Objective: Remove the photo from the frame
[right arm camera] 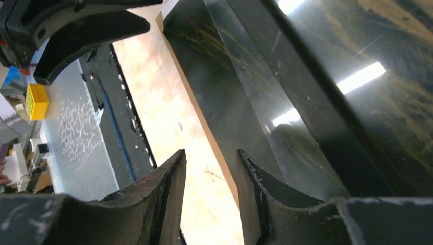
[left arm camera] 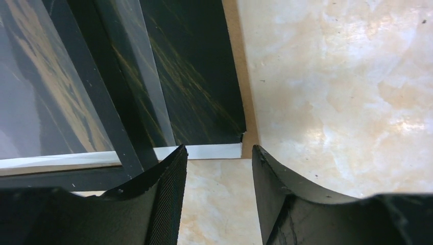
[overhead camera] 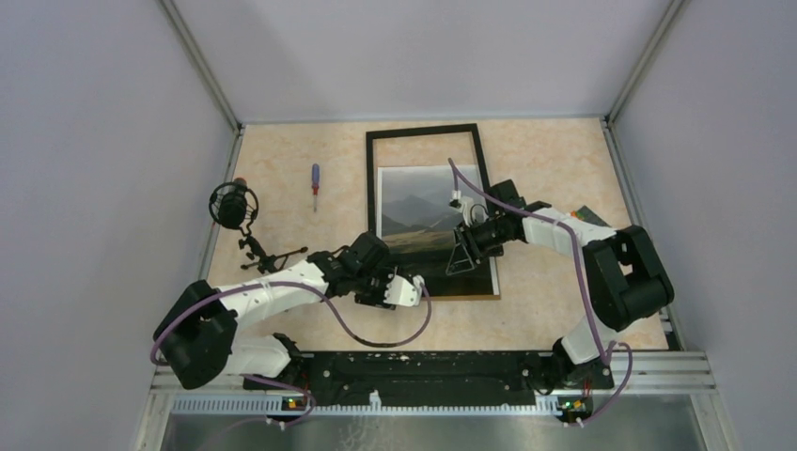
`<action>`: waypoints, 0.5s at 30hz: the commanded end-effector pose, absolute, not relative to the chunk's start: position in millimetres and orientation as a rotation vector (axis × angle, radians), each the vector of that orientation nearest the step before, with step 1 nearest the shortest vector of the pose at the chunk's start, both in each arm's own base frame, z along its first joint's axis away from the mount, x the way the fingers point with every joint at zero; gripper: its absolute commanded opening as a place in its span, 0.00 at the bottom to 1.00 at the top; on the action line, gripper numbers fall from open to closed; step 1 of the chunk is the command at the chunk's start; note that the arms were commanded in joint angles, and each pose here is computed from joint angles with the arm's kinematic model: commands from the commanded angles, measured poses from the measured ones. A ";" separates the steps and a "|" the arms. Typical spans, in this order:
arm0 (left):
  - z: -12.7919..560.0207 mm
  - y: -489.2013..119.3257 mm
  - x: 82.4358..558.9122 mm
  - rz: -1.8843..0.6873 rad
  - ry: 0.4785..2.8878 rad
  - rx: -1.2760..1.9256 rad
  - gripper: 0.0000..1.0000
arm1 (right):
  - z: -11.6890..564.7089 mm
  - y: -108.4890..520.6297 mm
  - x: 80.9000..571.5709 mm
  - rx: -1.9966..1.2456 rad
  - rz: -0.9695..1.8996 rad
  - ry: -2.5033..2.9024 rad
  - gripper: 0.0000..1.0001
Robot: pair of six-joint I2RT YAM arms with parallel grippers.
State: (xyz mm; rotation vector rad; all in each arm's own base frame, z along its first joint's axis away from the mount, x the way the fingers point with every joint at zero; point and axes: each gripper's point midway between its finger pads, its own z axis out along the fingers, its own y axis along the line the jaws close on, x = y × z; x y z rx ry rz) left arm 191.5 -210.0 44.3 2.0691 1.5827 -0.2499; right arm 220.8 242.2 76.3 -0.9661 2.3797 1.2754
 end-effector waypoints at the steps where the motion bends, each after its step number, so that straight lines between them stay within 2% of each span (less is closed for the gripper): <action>1: 40.7 -220.4 201.8 -0.196 1.520 2.059 0.54 | 79.4 255.9 236.7 -1.007 1.230 2.303 0.39; 11: 26.2 -220.9 205.4 -0.105 1.491 2.084 0.55 | 59.8 249.9 237.4 -1.034 1.136 2.346 0.37; 15: 35.9 -225.0 215.2 -0.068 1.505 2.025 0.54 | 62.1 247.4 237.8 -1.057 1.109 2.334 0.41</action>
